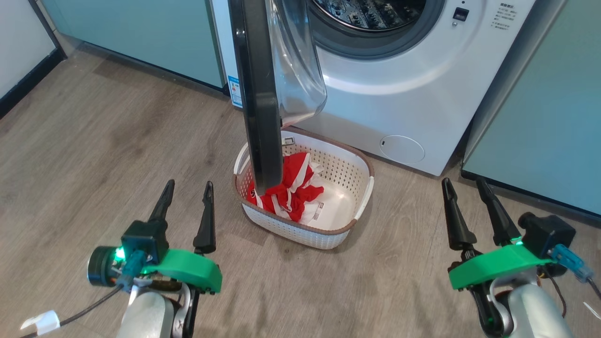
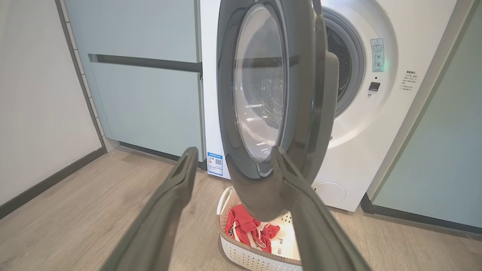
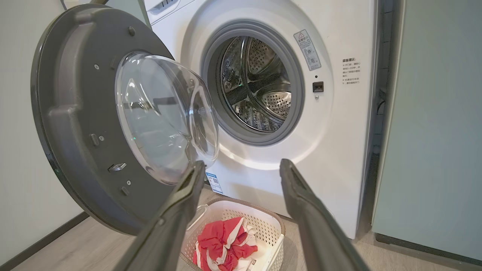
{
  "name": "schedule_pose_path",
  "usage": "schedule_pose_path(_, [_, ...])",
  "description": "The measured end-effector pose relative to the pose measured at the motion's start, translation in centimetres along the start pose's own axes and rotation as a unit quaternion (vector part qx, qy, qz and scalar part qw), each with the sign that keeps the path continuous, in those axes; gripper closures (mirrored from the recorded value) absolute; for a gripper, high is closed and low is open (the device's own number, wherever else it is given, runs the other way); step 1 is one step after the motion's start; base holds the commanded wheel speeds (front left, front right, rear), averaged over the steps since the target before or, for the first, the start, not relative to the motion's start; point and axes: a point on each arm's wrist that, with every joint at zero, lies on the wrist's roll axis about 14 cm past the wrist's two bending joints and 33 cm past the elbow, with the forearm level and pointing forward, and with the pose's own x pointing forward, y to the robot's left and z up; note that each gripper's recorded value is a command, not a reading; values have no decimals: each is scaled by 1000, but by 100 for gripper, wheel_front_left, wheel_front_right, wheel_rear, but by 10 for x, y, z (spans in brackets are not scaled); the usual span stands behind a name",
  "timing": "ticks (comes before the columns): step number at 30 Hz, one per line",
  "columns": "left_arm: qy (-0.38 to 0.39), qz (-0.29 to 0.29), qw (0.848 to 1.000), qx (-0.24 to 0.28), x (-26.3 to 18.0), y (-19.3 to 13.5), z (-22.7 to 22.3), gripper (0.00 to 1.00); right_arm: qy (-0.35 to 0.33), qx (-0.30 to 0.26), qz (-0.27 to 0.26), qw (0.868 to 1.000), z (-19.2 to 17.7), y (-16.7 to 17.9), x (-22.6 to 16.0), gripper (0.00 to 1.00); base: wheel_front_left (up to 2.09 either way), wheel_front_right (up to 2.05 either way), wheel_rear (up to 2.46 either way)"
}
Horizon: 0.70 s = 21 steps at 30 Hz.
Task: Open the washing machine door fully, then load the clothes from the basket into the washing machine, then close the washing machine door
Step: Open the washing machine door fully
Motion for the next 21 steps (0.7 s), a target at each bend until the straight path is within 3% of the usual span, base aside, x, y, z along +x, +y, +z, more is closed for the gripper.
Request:
schedule_pose_path(20, [1, -1, 1000, -3, -2, 0, -1, 0, -5, 10, -6, 1000, 4, -2, -1, 0, 0, 0, 0])
schedule_pose_path(21, [3, 0, 1000, -6, -3, 0, -2, 20, -5, 10, -6, 1000, 4, -2, -1, 0, 0, 0, 0])
